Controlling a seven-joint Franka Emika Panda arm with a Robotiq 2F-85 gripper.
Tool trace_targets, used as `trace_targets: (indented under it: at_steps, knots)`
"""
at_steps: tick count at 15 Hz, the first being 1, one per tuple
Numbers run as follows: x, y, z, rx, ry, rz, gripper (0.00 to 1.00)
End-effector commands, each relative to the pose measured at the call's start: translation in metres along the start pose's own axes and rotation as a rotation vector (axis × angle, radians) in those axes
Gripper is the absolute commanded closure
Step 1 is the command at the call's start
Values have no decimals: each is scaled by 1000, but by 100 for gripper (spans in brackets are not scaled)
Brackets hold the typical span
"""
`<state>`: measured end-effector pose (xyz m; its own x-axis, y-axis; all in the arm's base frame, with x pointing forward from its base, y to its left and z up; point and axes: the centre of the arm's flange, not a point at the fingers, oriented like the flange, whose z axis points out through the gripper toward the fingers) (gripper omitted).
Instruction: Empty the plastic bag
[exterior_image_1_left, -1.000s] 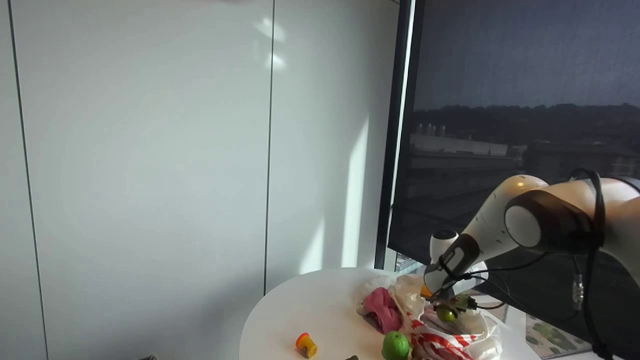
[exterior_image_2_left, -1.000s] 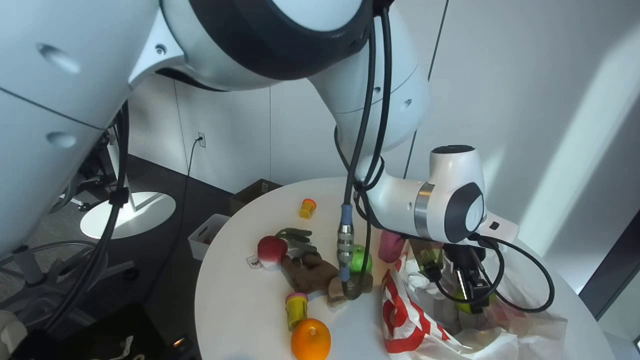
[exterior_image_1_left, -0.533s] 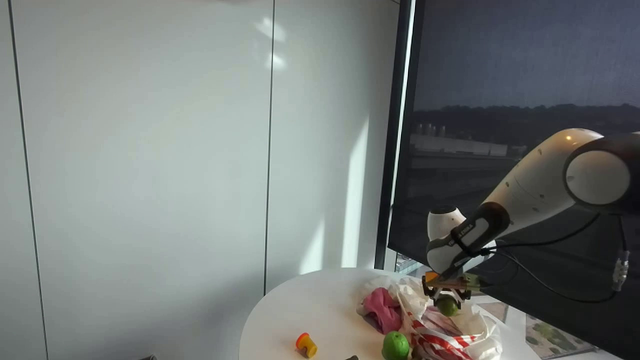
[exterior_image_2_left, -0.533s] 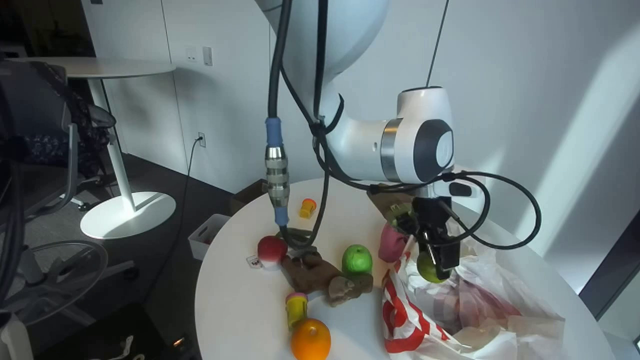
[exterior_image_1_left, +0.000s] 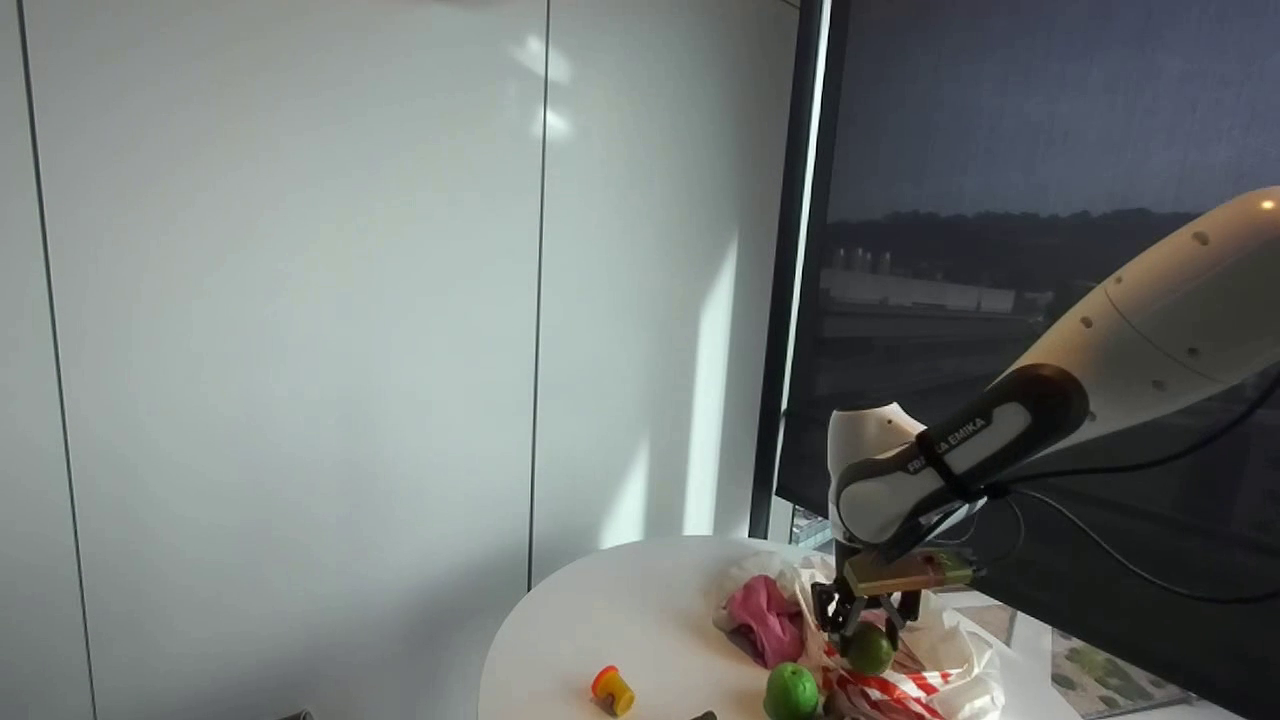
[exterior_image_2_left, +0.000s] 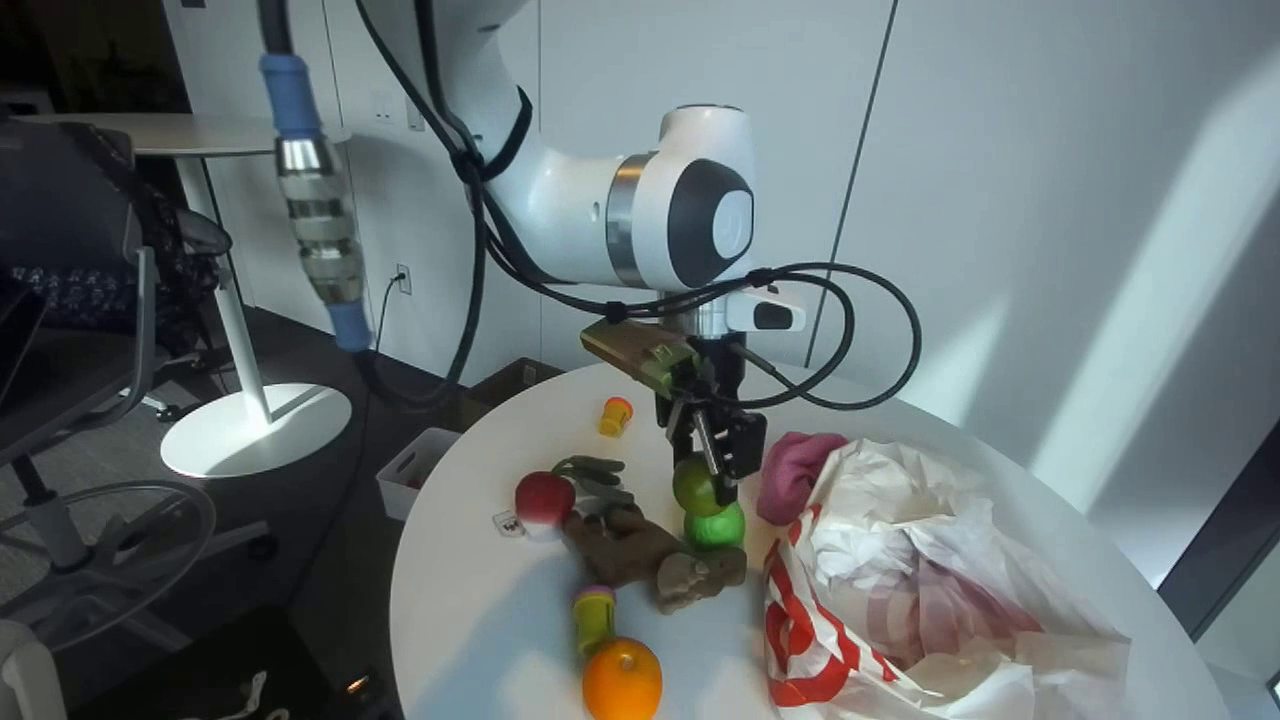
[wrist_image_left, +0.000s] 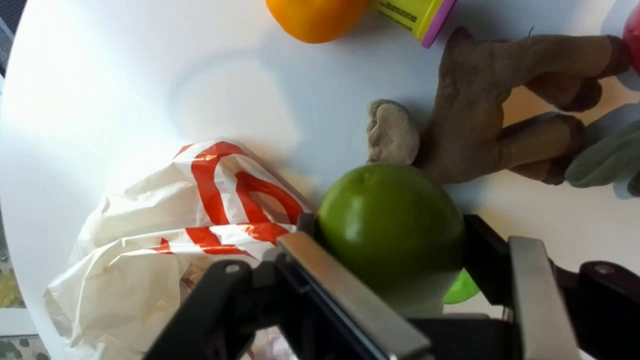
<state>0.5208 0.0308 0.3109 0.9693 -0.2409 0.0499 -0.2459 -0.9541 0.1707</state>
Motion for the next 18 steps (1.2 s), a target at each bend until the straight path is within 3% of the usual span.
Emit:
trace_targets:
  at_steps: [1,5,9,13,18]
  knots:
    - [3,-51,32,9,-69,-190,52]
    - [19,-114,66,-60,-118,-326,52]
    - [55,-148,68,-114,-106,-372,52]
    - [89,-159,77,-149,-124,-378,52]
    - [121,-160,125,-184,-174,-345,52]
